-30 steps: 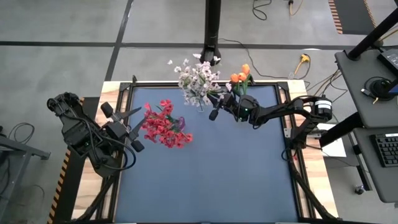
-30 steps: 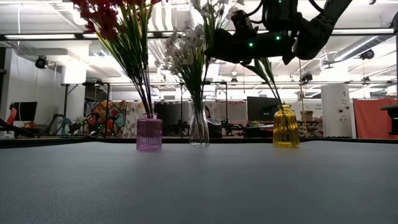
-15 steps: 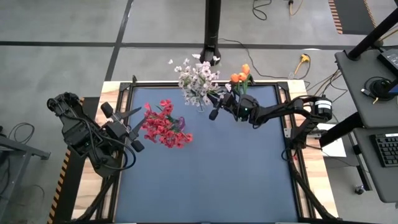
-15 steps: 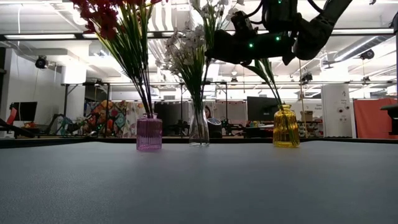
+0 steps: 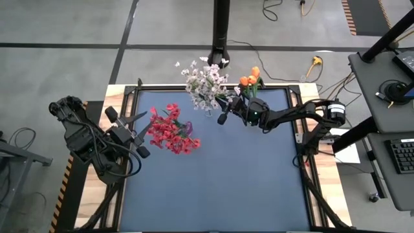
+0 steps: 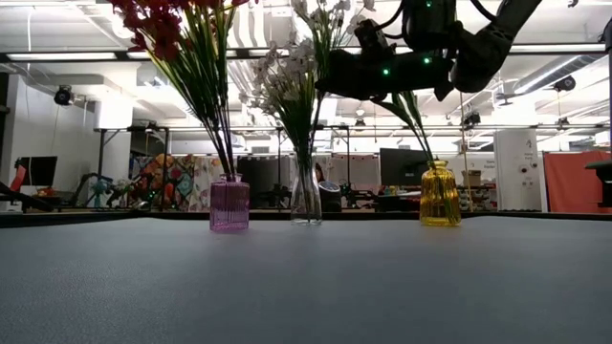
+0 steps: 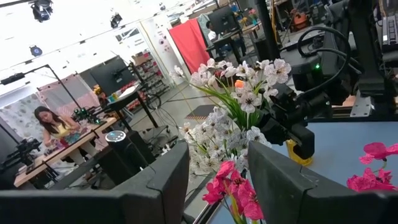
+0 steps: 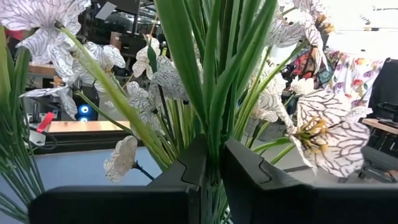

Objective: Sort flowers into vase by color
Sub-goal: Put the white flower into the transparent vase

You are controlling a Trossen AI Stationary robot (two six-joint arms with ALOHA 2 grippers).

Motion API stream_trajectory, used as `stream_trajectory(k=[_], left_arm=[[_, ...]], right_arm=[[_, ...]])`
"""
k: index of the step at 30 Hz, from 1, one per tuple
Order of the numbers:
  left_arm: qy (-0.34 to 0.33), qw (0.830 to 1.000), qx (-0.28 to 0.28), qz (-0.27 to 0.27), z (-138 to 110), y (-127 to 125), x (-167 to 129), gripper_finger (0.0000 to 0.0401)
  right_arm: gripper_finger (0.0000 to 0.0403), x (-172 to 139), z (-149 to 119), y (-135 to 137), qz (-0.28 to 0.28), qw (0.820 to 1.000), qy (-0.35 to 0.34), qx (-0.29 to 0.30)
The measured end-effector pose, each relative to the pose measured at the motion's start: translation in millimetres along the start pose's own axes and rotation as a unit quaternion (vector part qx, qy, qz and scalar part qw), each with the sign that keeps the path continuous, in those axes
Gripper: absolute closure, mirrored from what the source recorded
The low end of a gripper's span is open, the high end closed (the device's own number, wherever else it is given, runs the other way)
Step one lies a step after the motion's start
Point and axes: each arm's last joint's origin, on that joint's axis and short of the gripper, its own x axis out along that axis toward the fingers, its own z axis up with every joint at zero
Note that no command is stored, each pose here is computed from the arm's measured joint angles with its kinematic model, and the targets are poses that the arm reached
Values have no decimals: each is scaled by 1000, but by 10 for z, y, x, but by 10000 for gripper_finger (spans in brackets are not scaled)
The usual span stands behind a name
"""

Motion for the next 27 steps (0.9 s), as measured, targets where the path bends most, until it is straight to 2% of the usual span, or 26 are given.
stream_trajectory(k=[20,27], left_arm=[[0,1000,-1,0,1,0,0,253],[0,1000,-2,0,2,-1,0,253]], right_arm=[[369,-1,-48,13,7,1000,23,-9],[369,42,22,5,3,1000,11,1]])
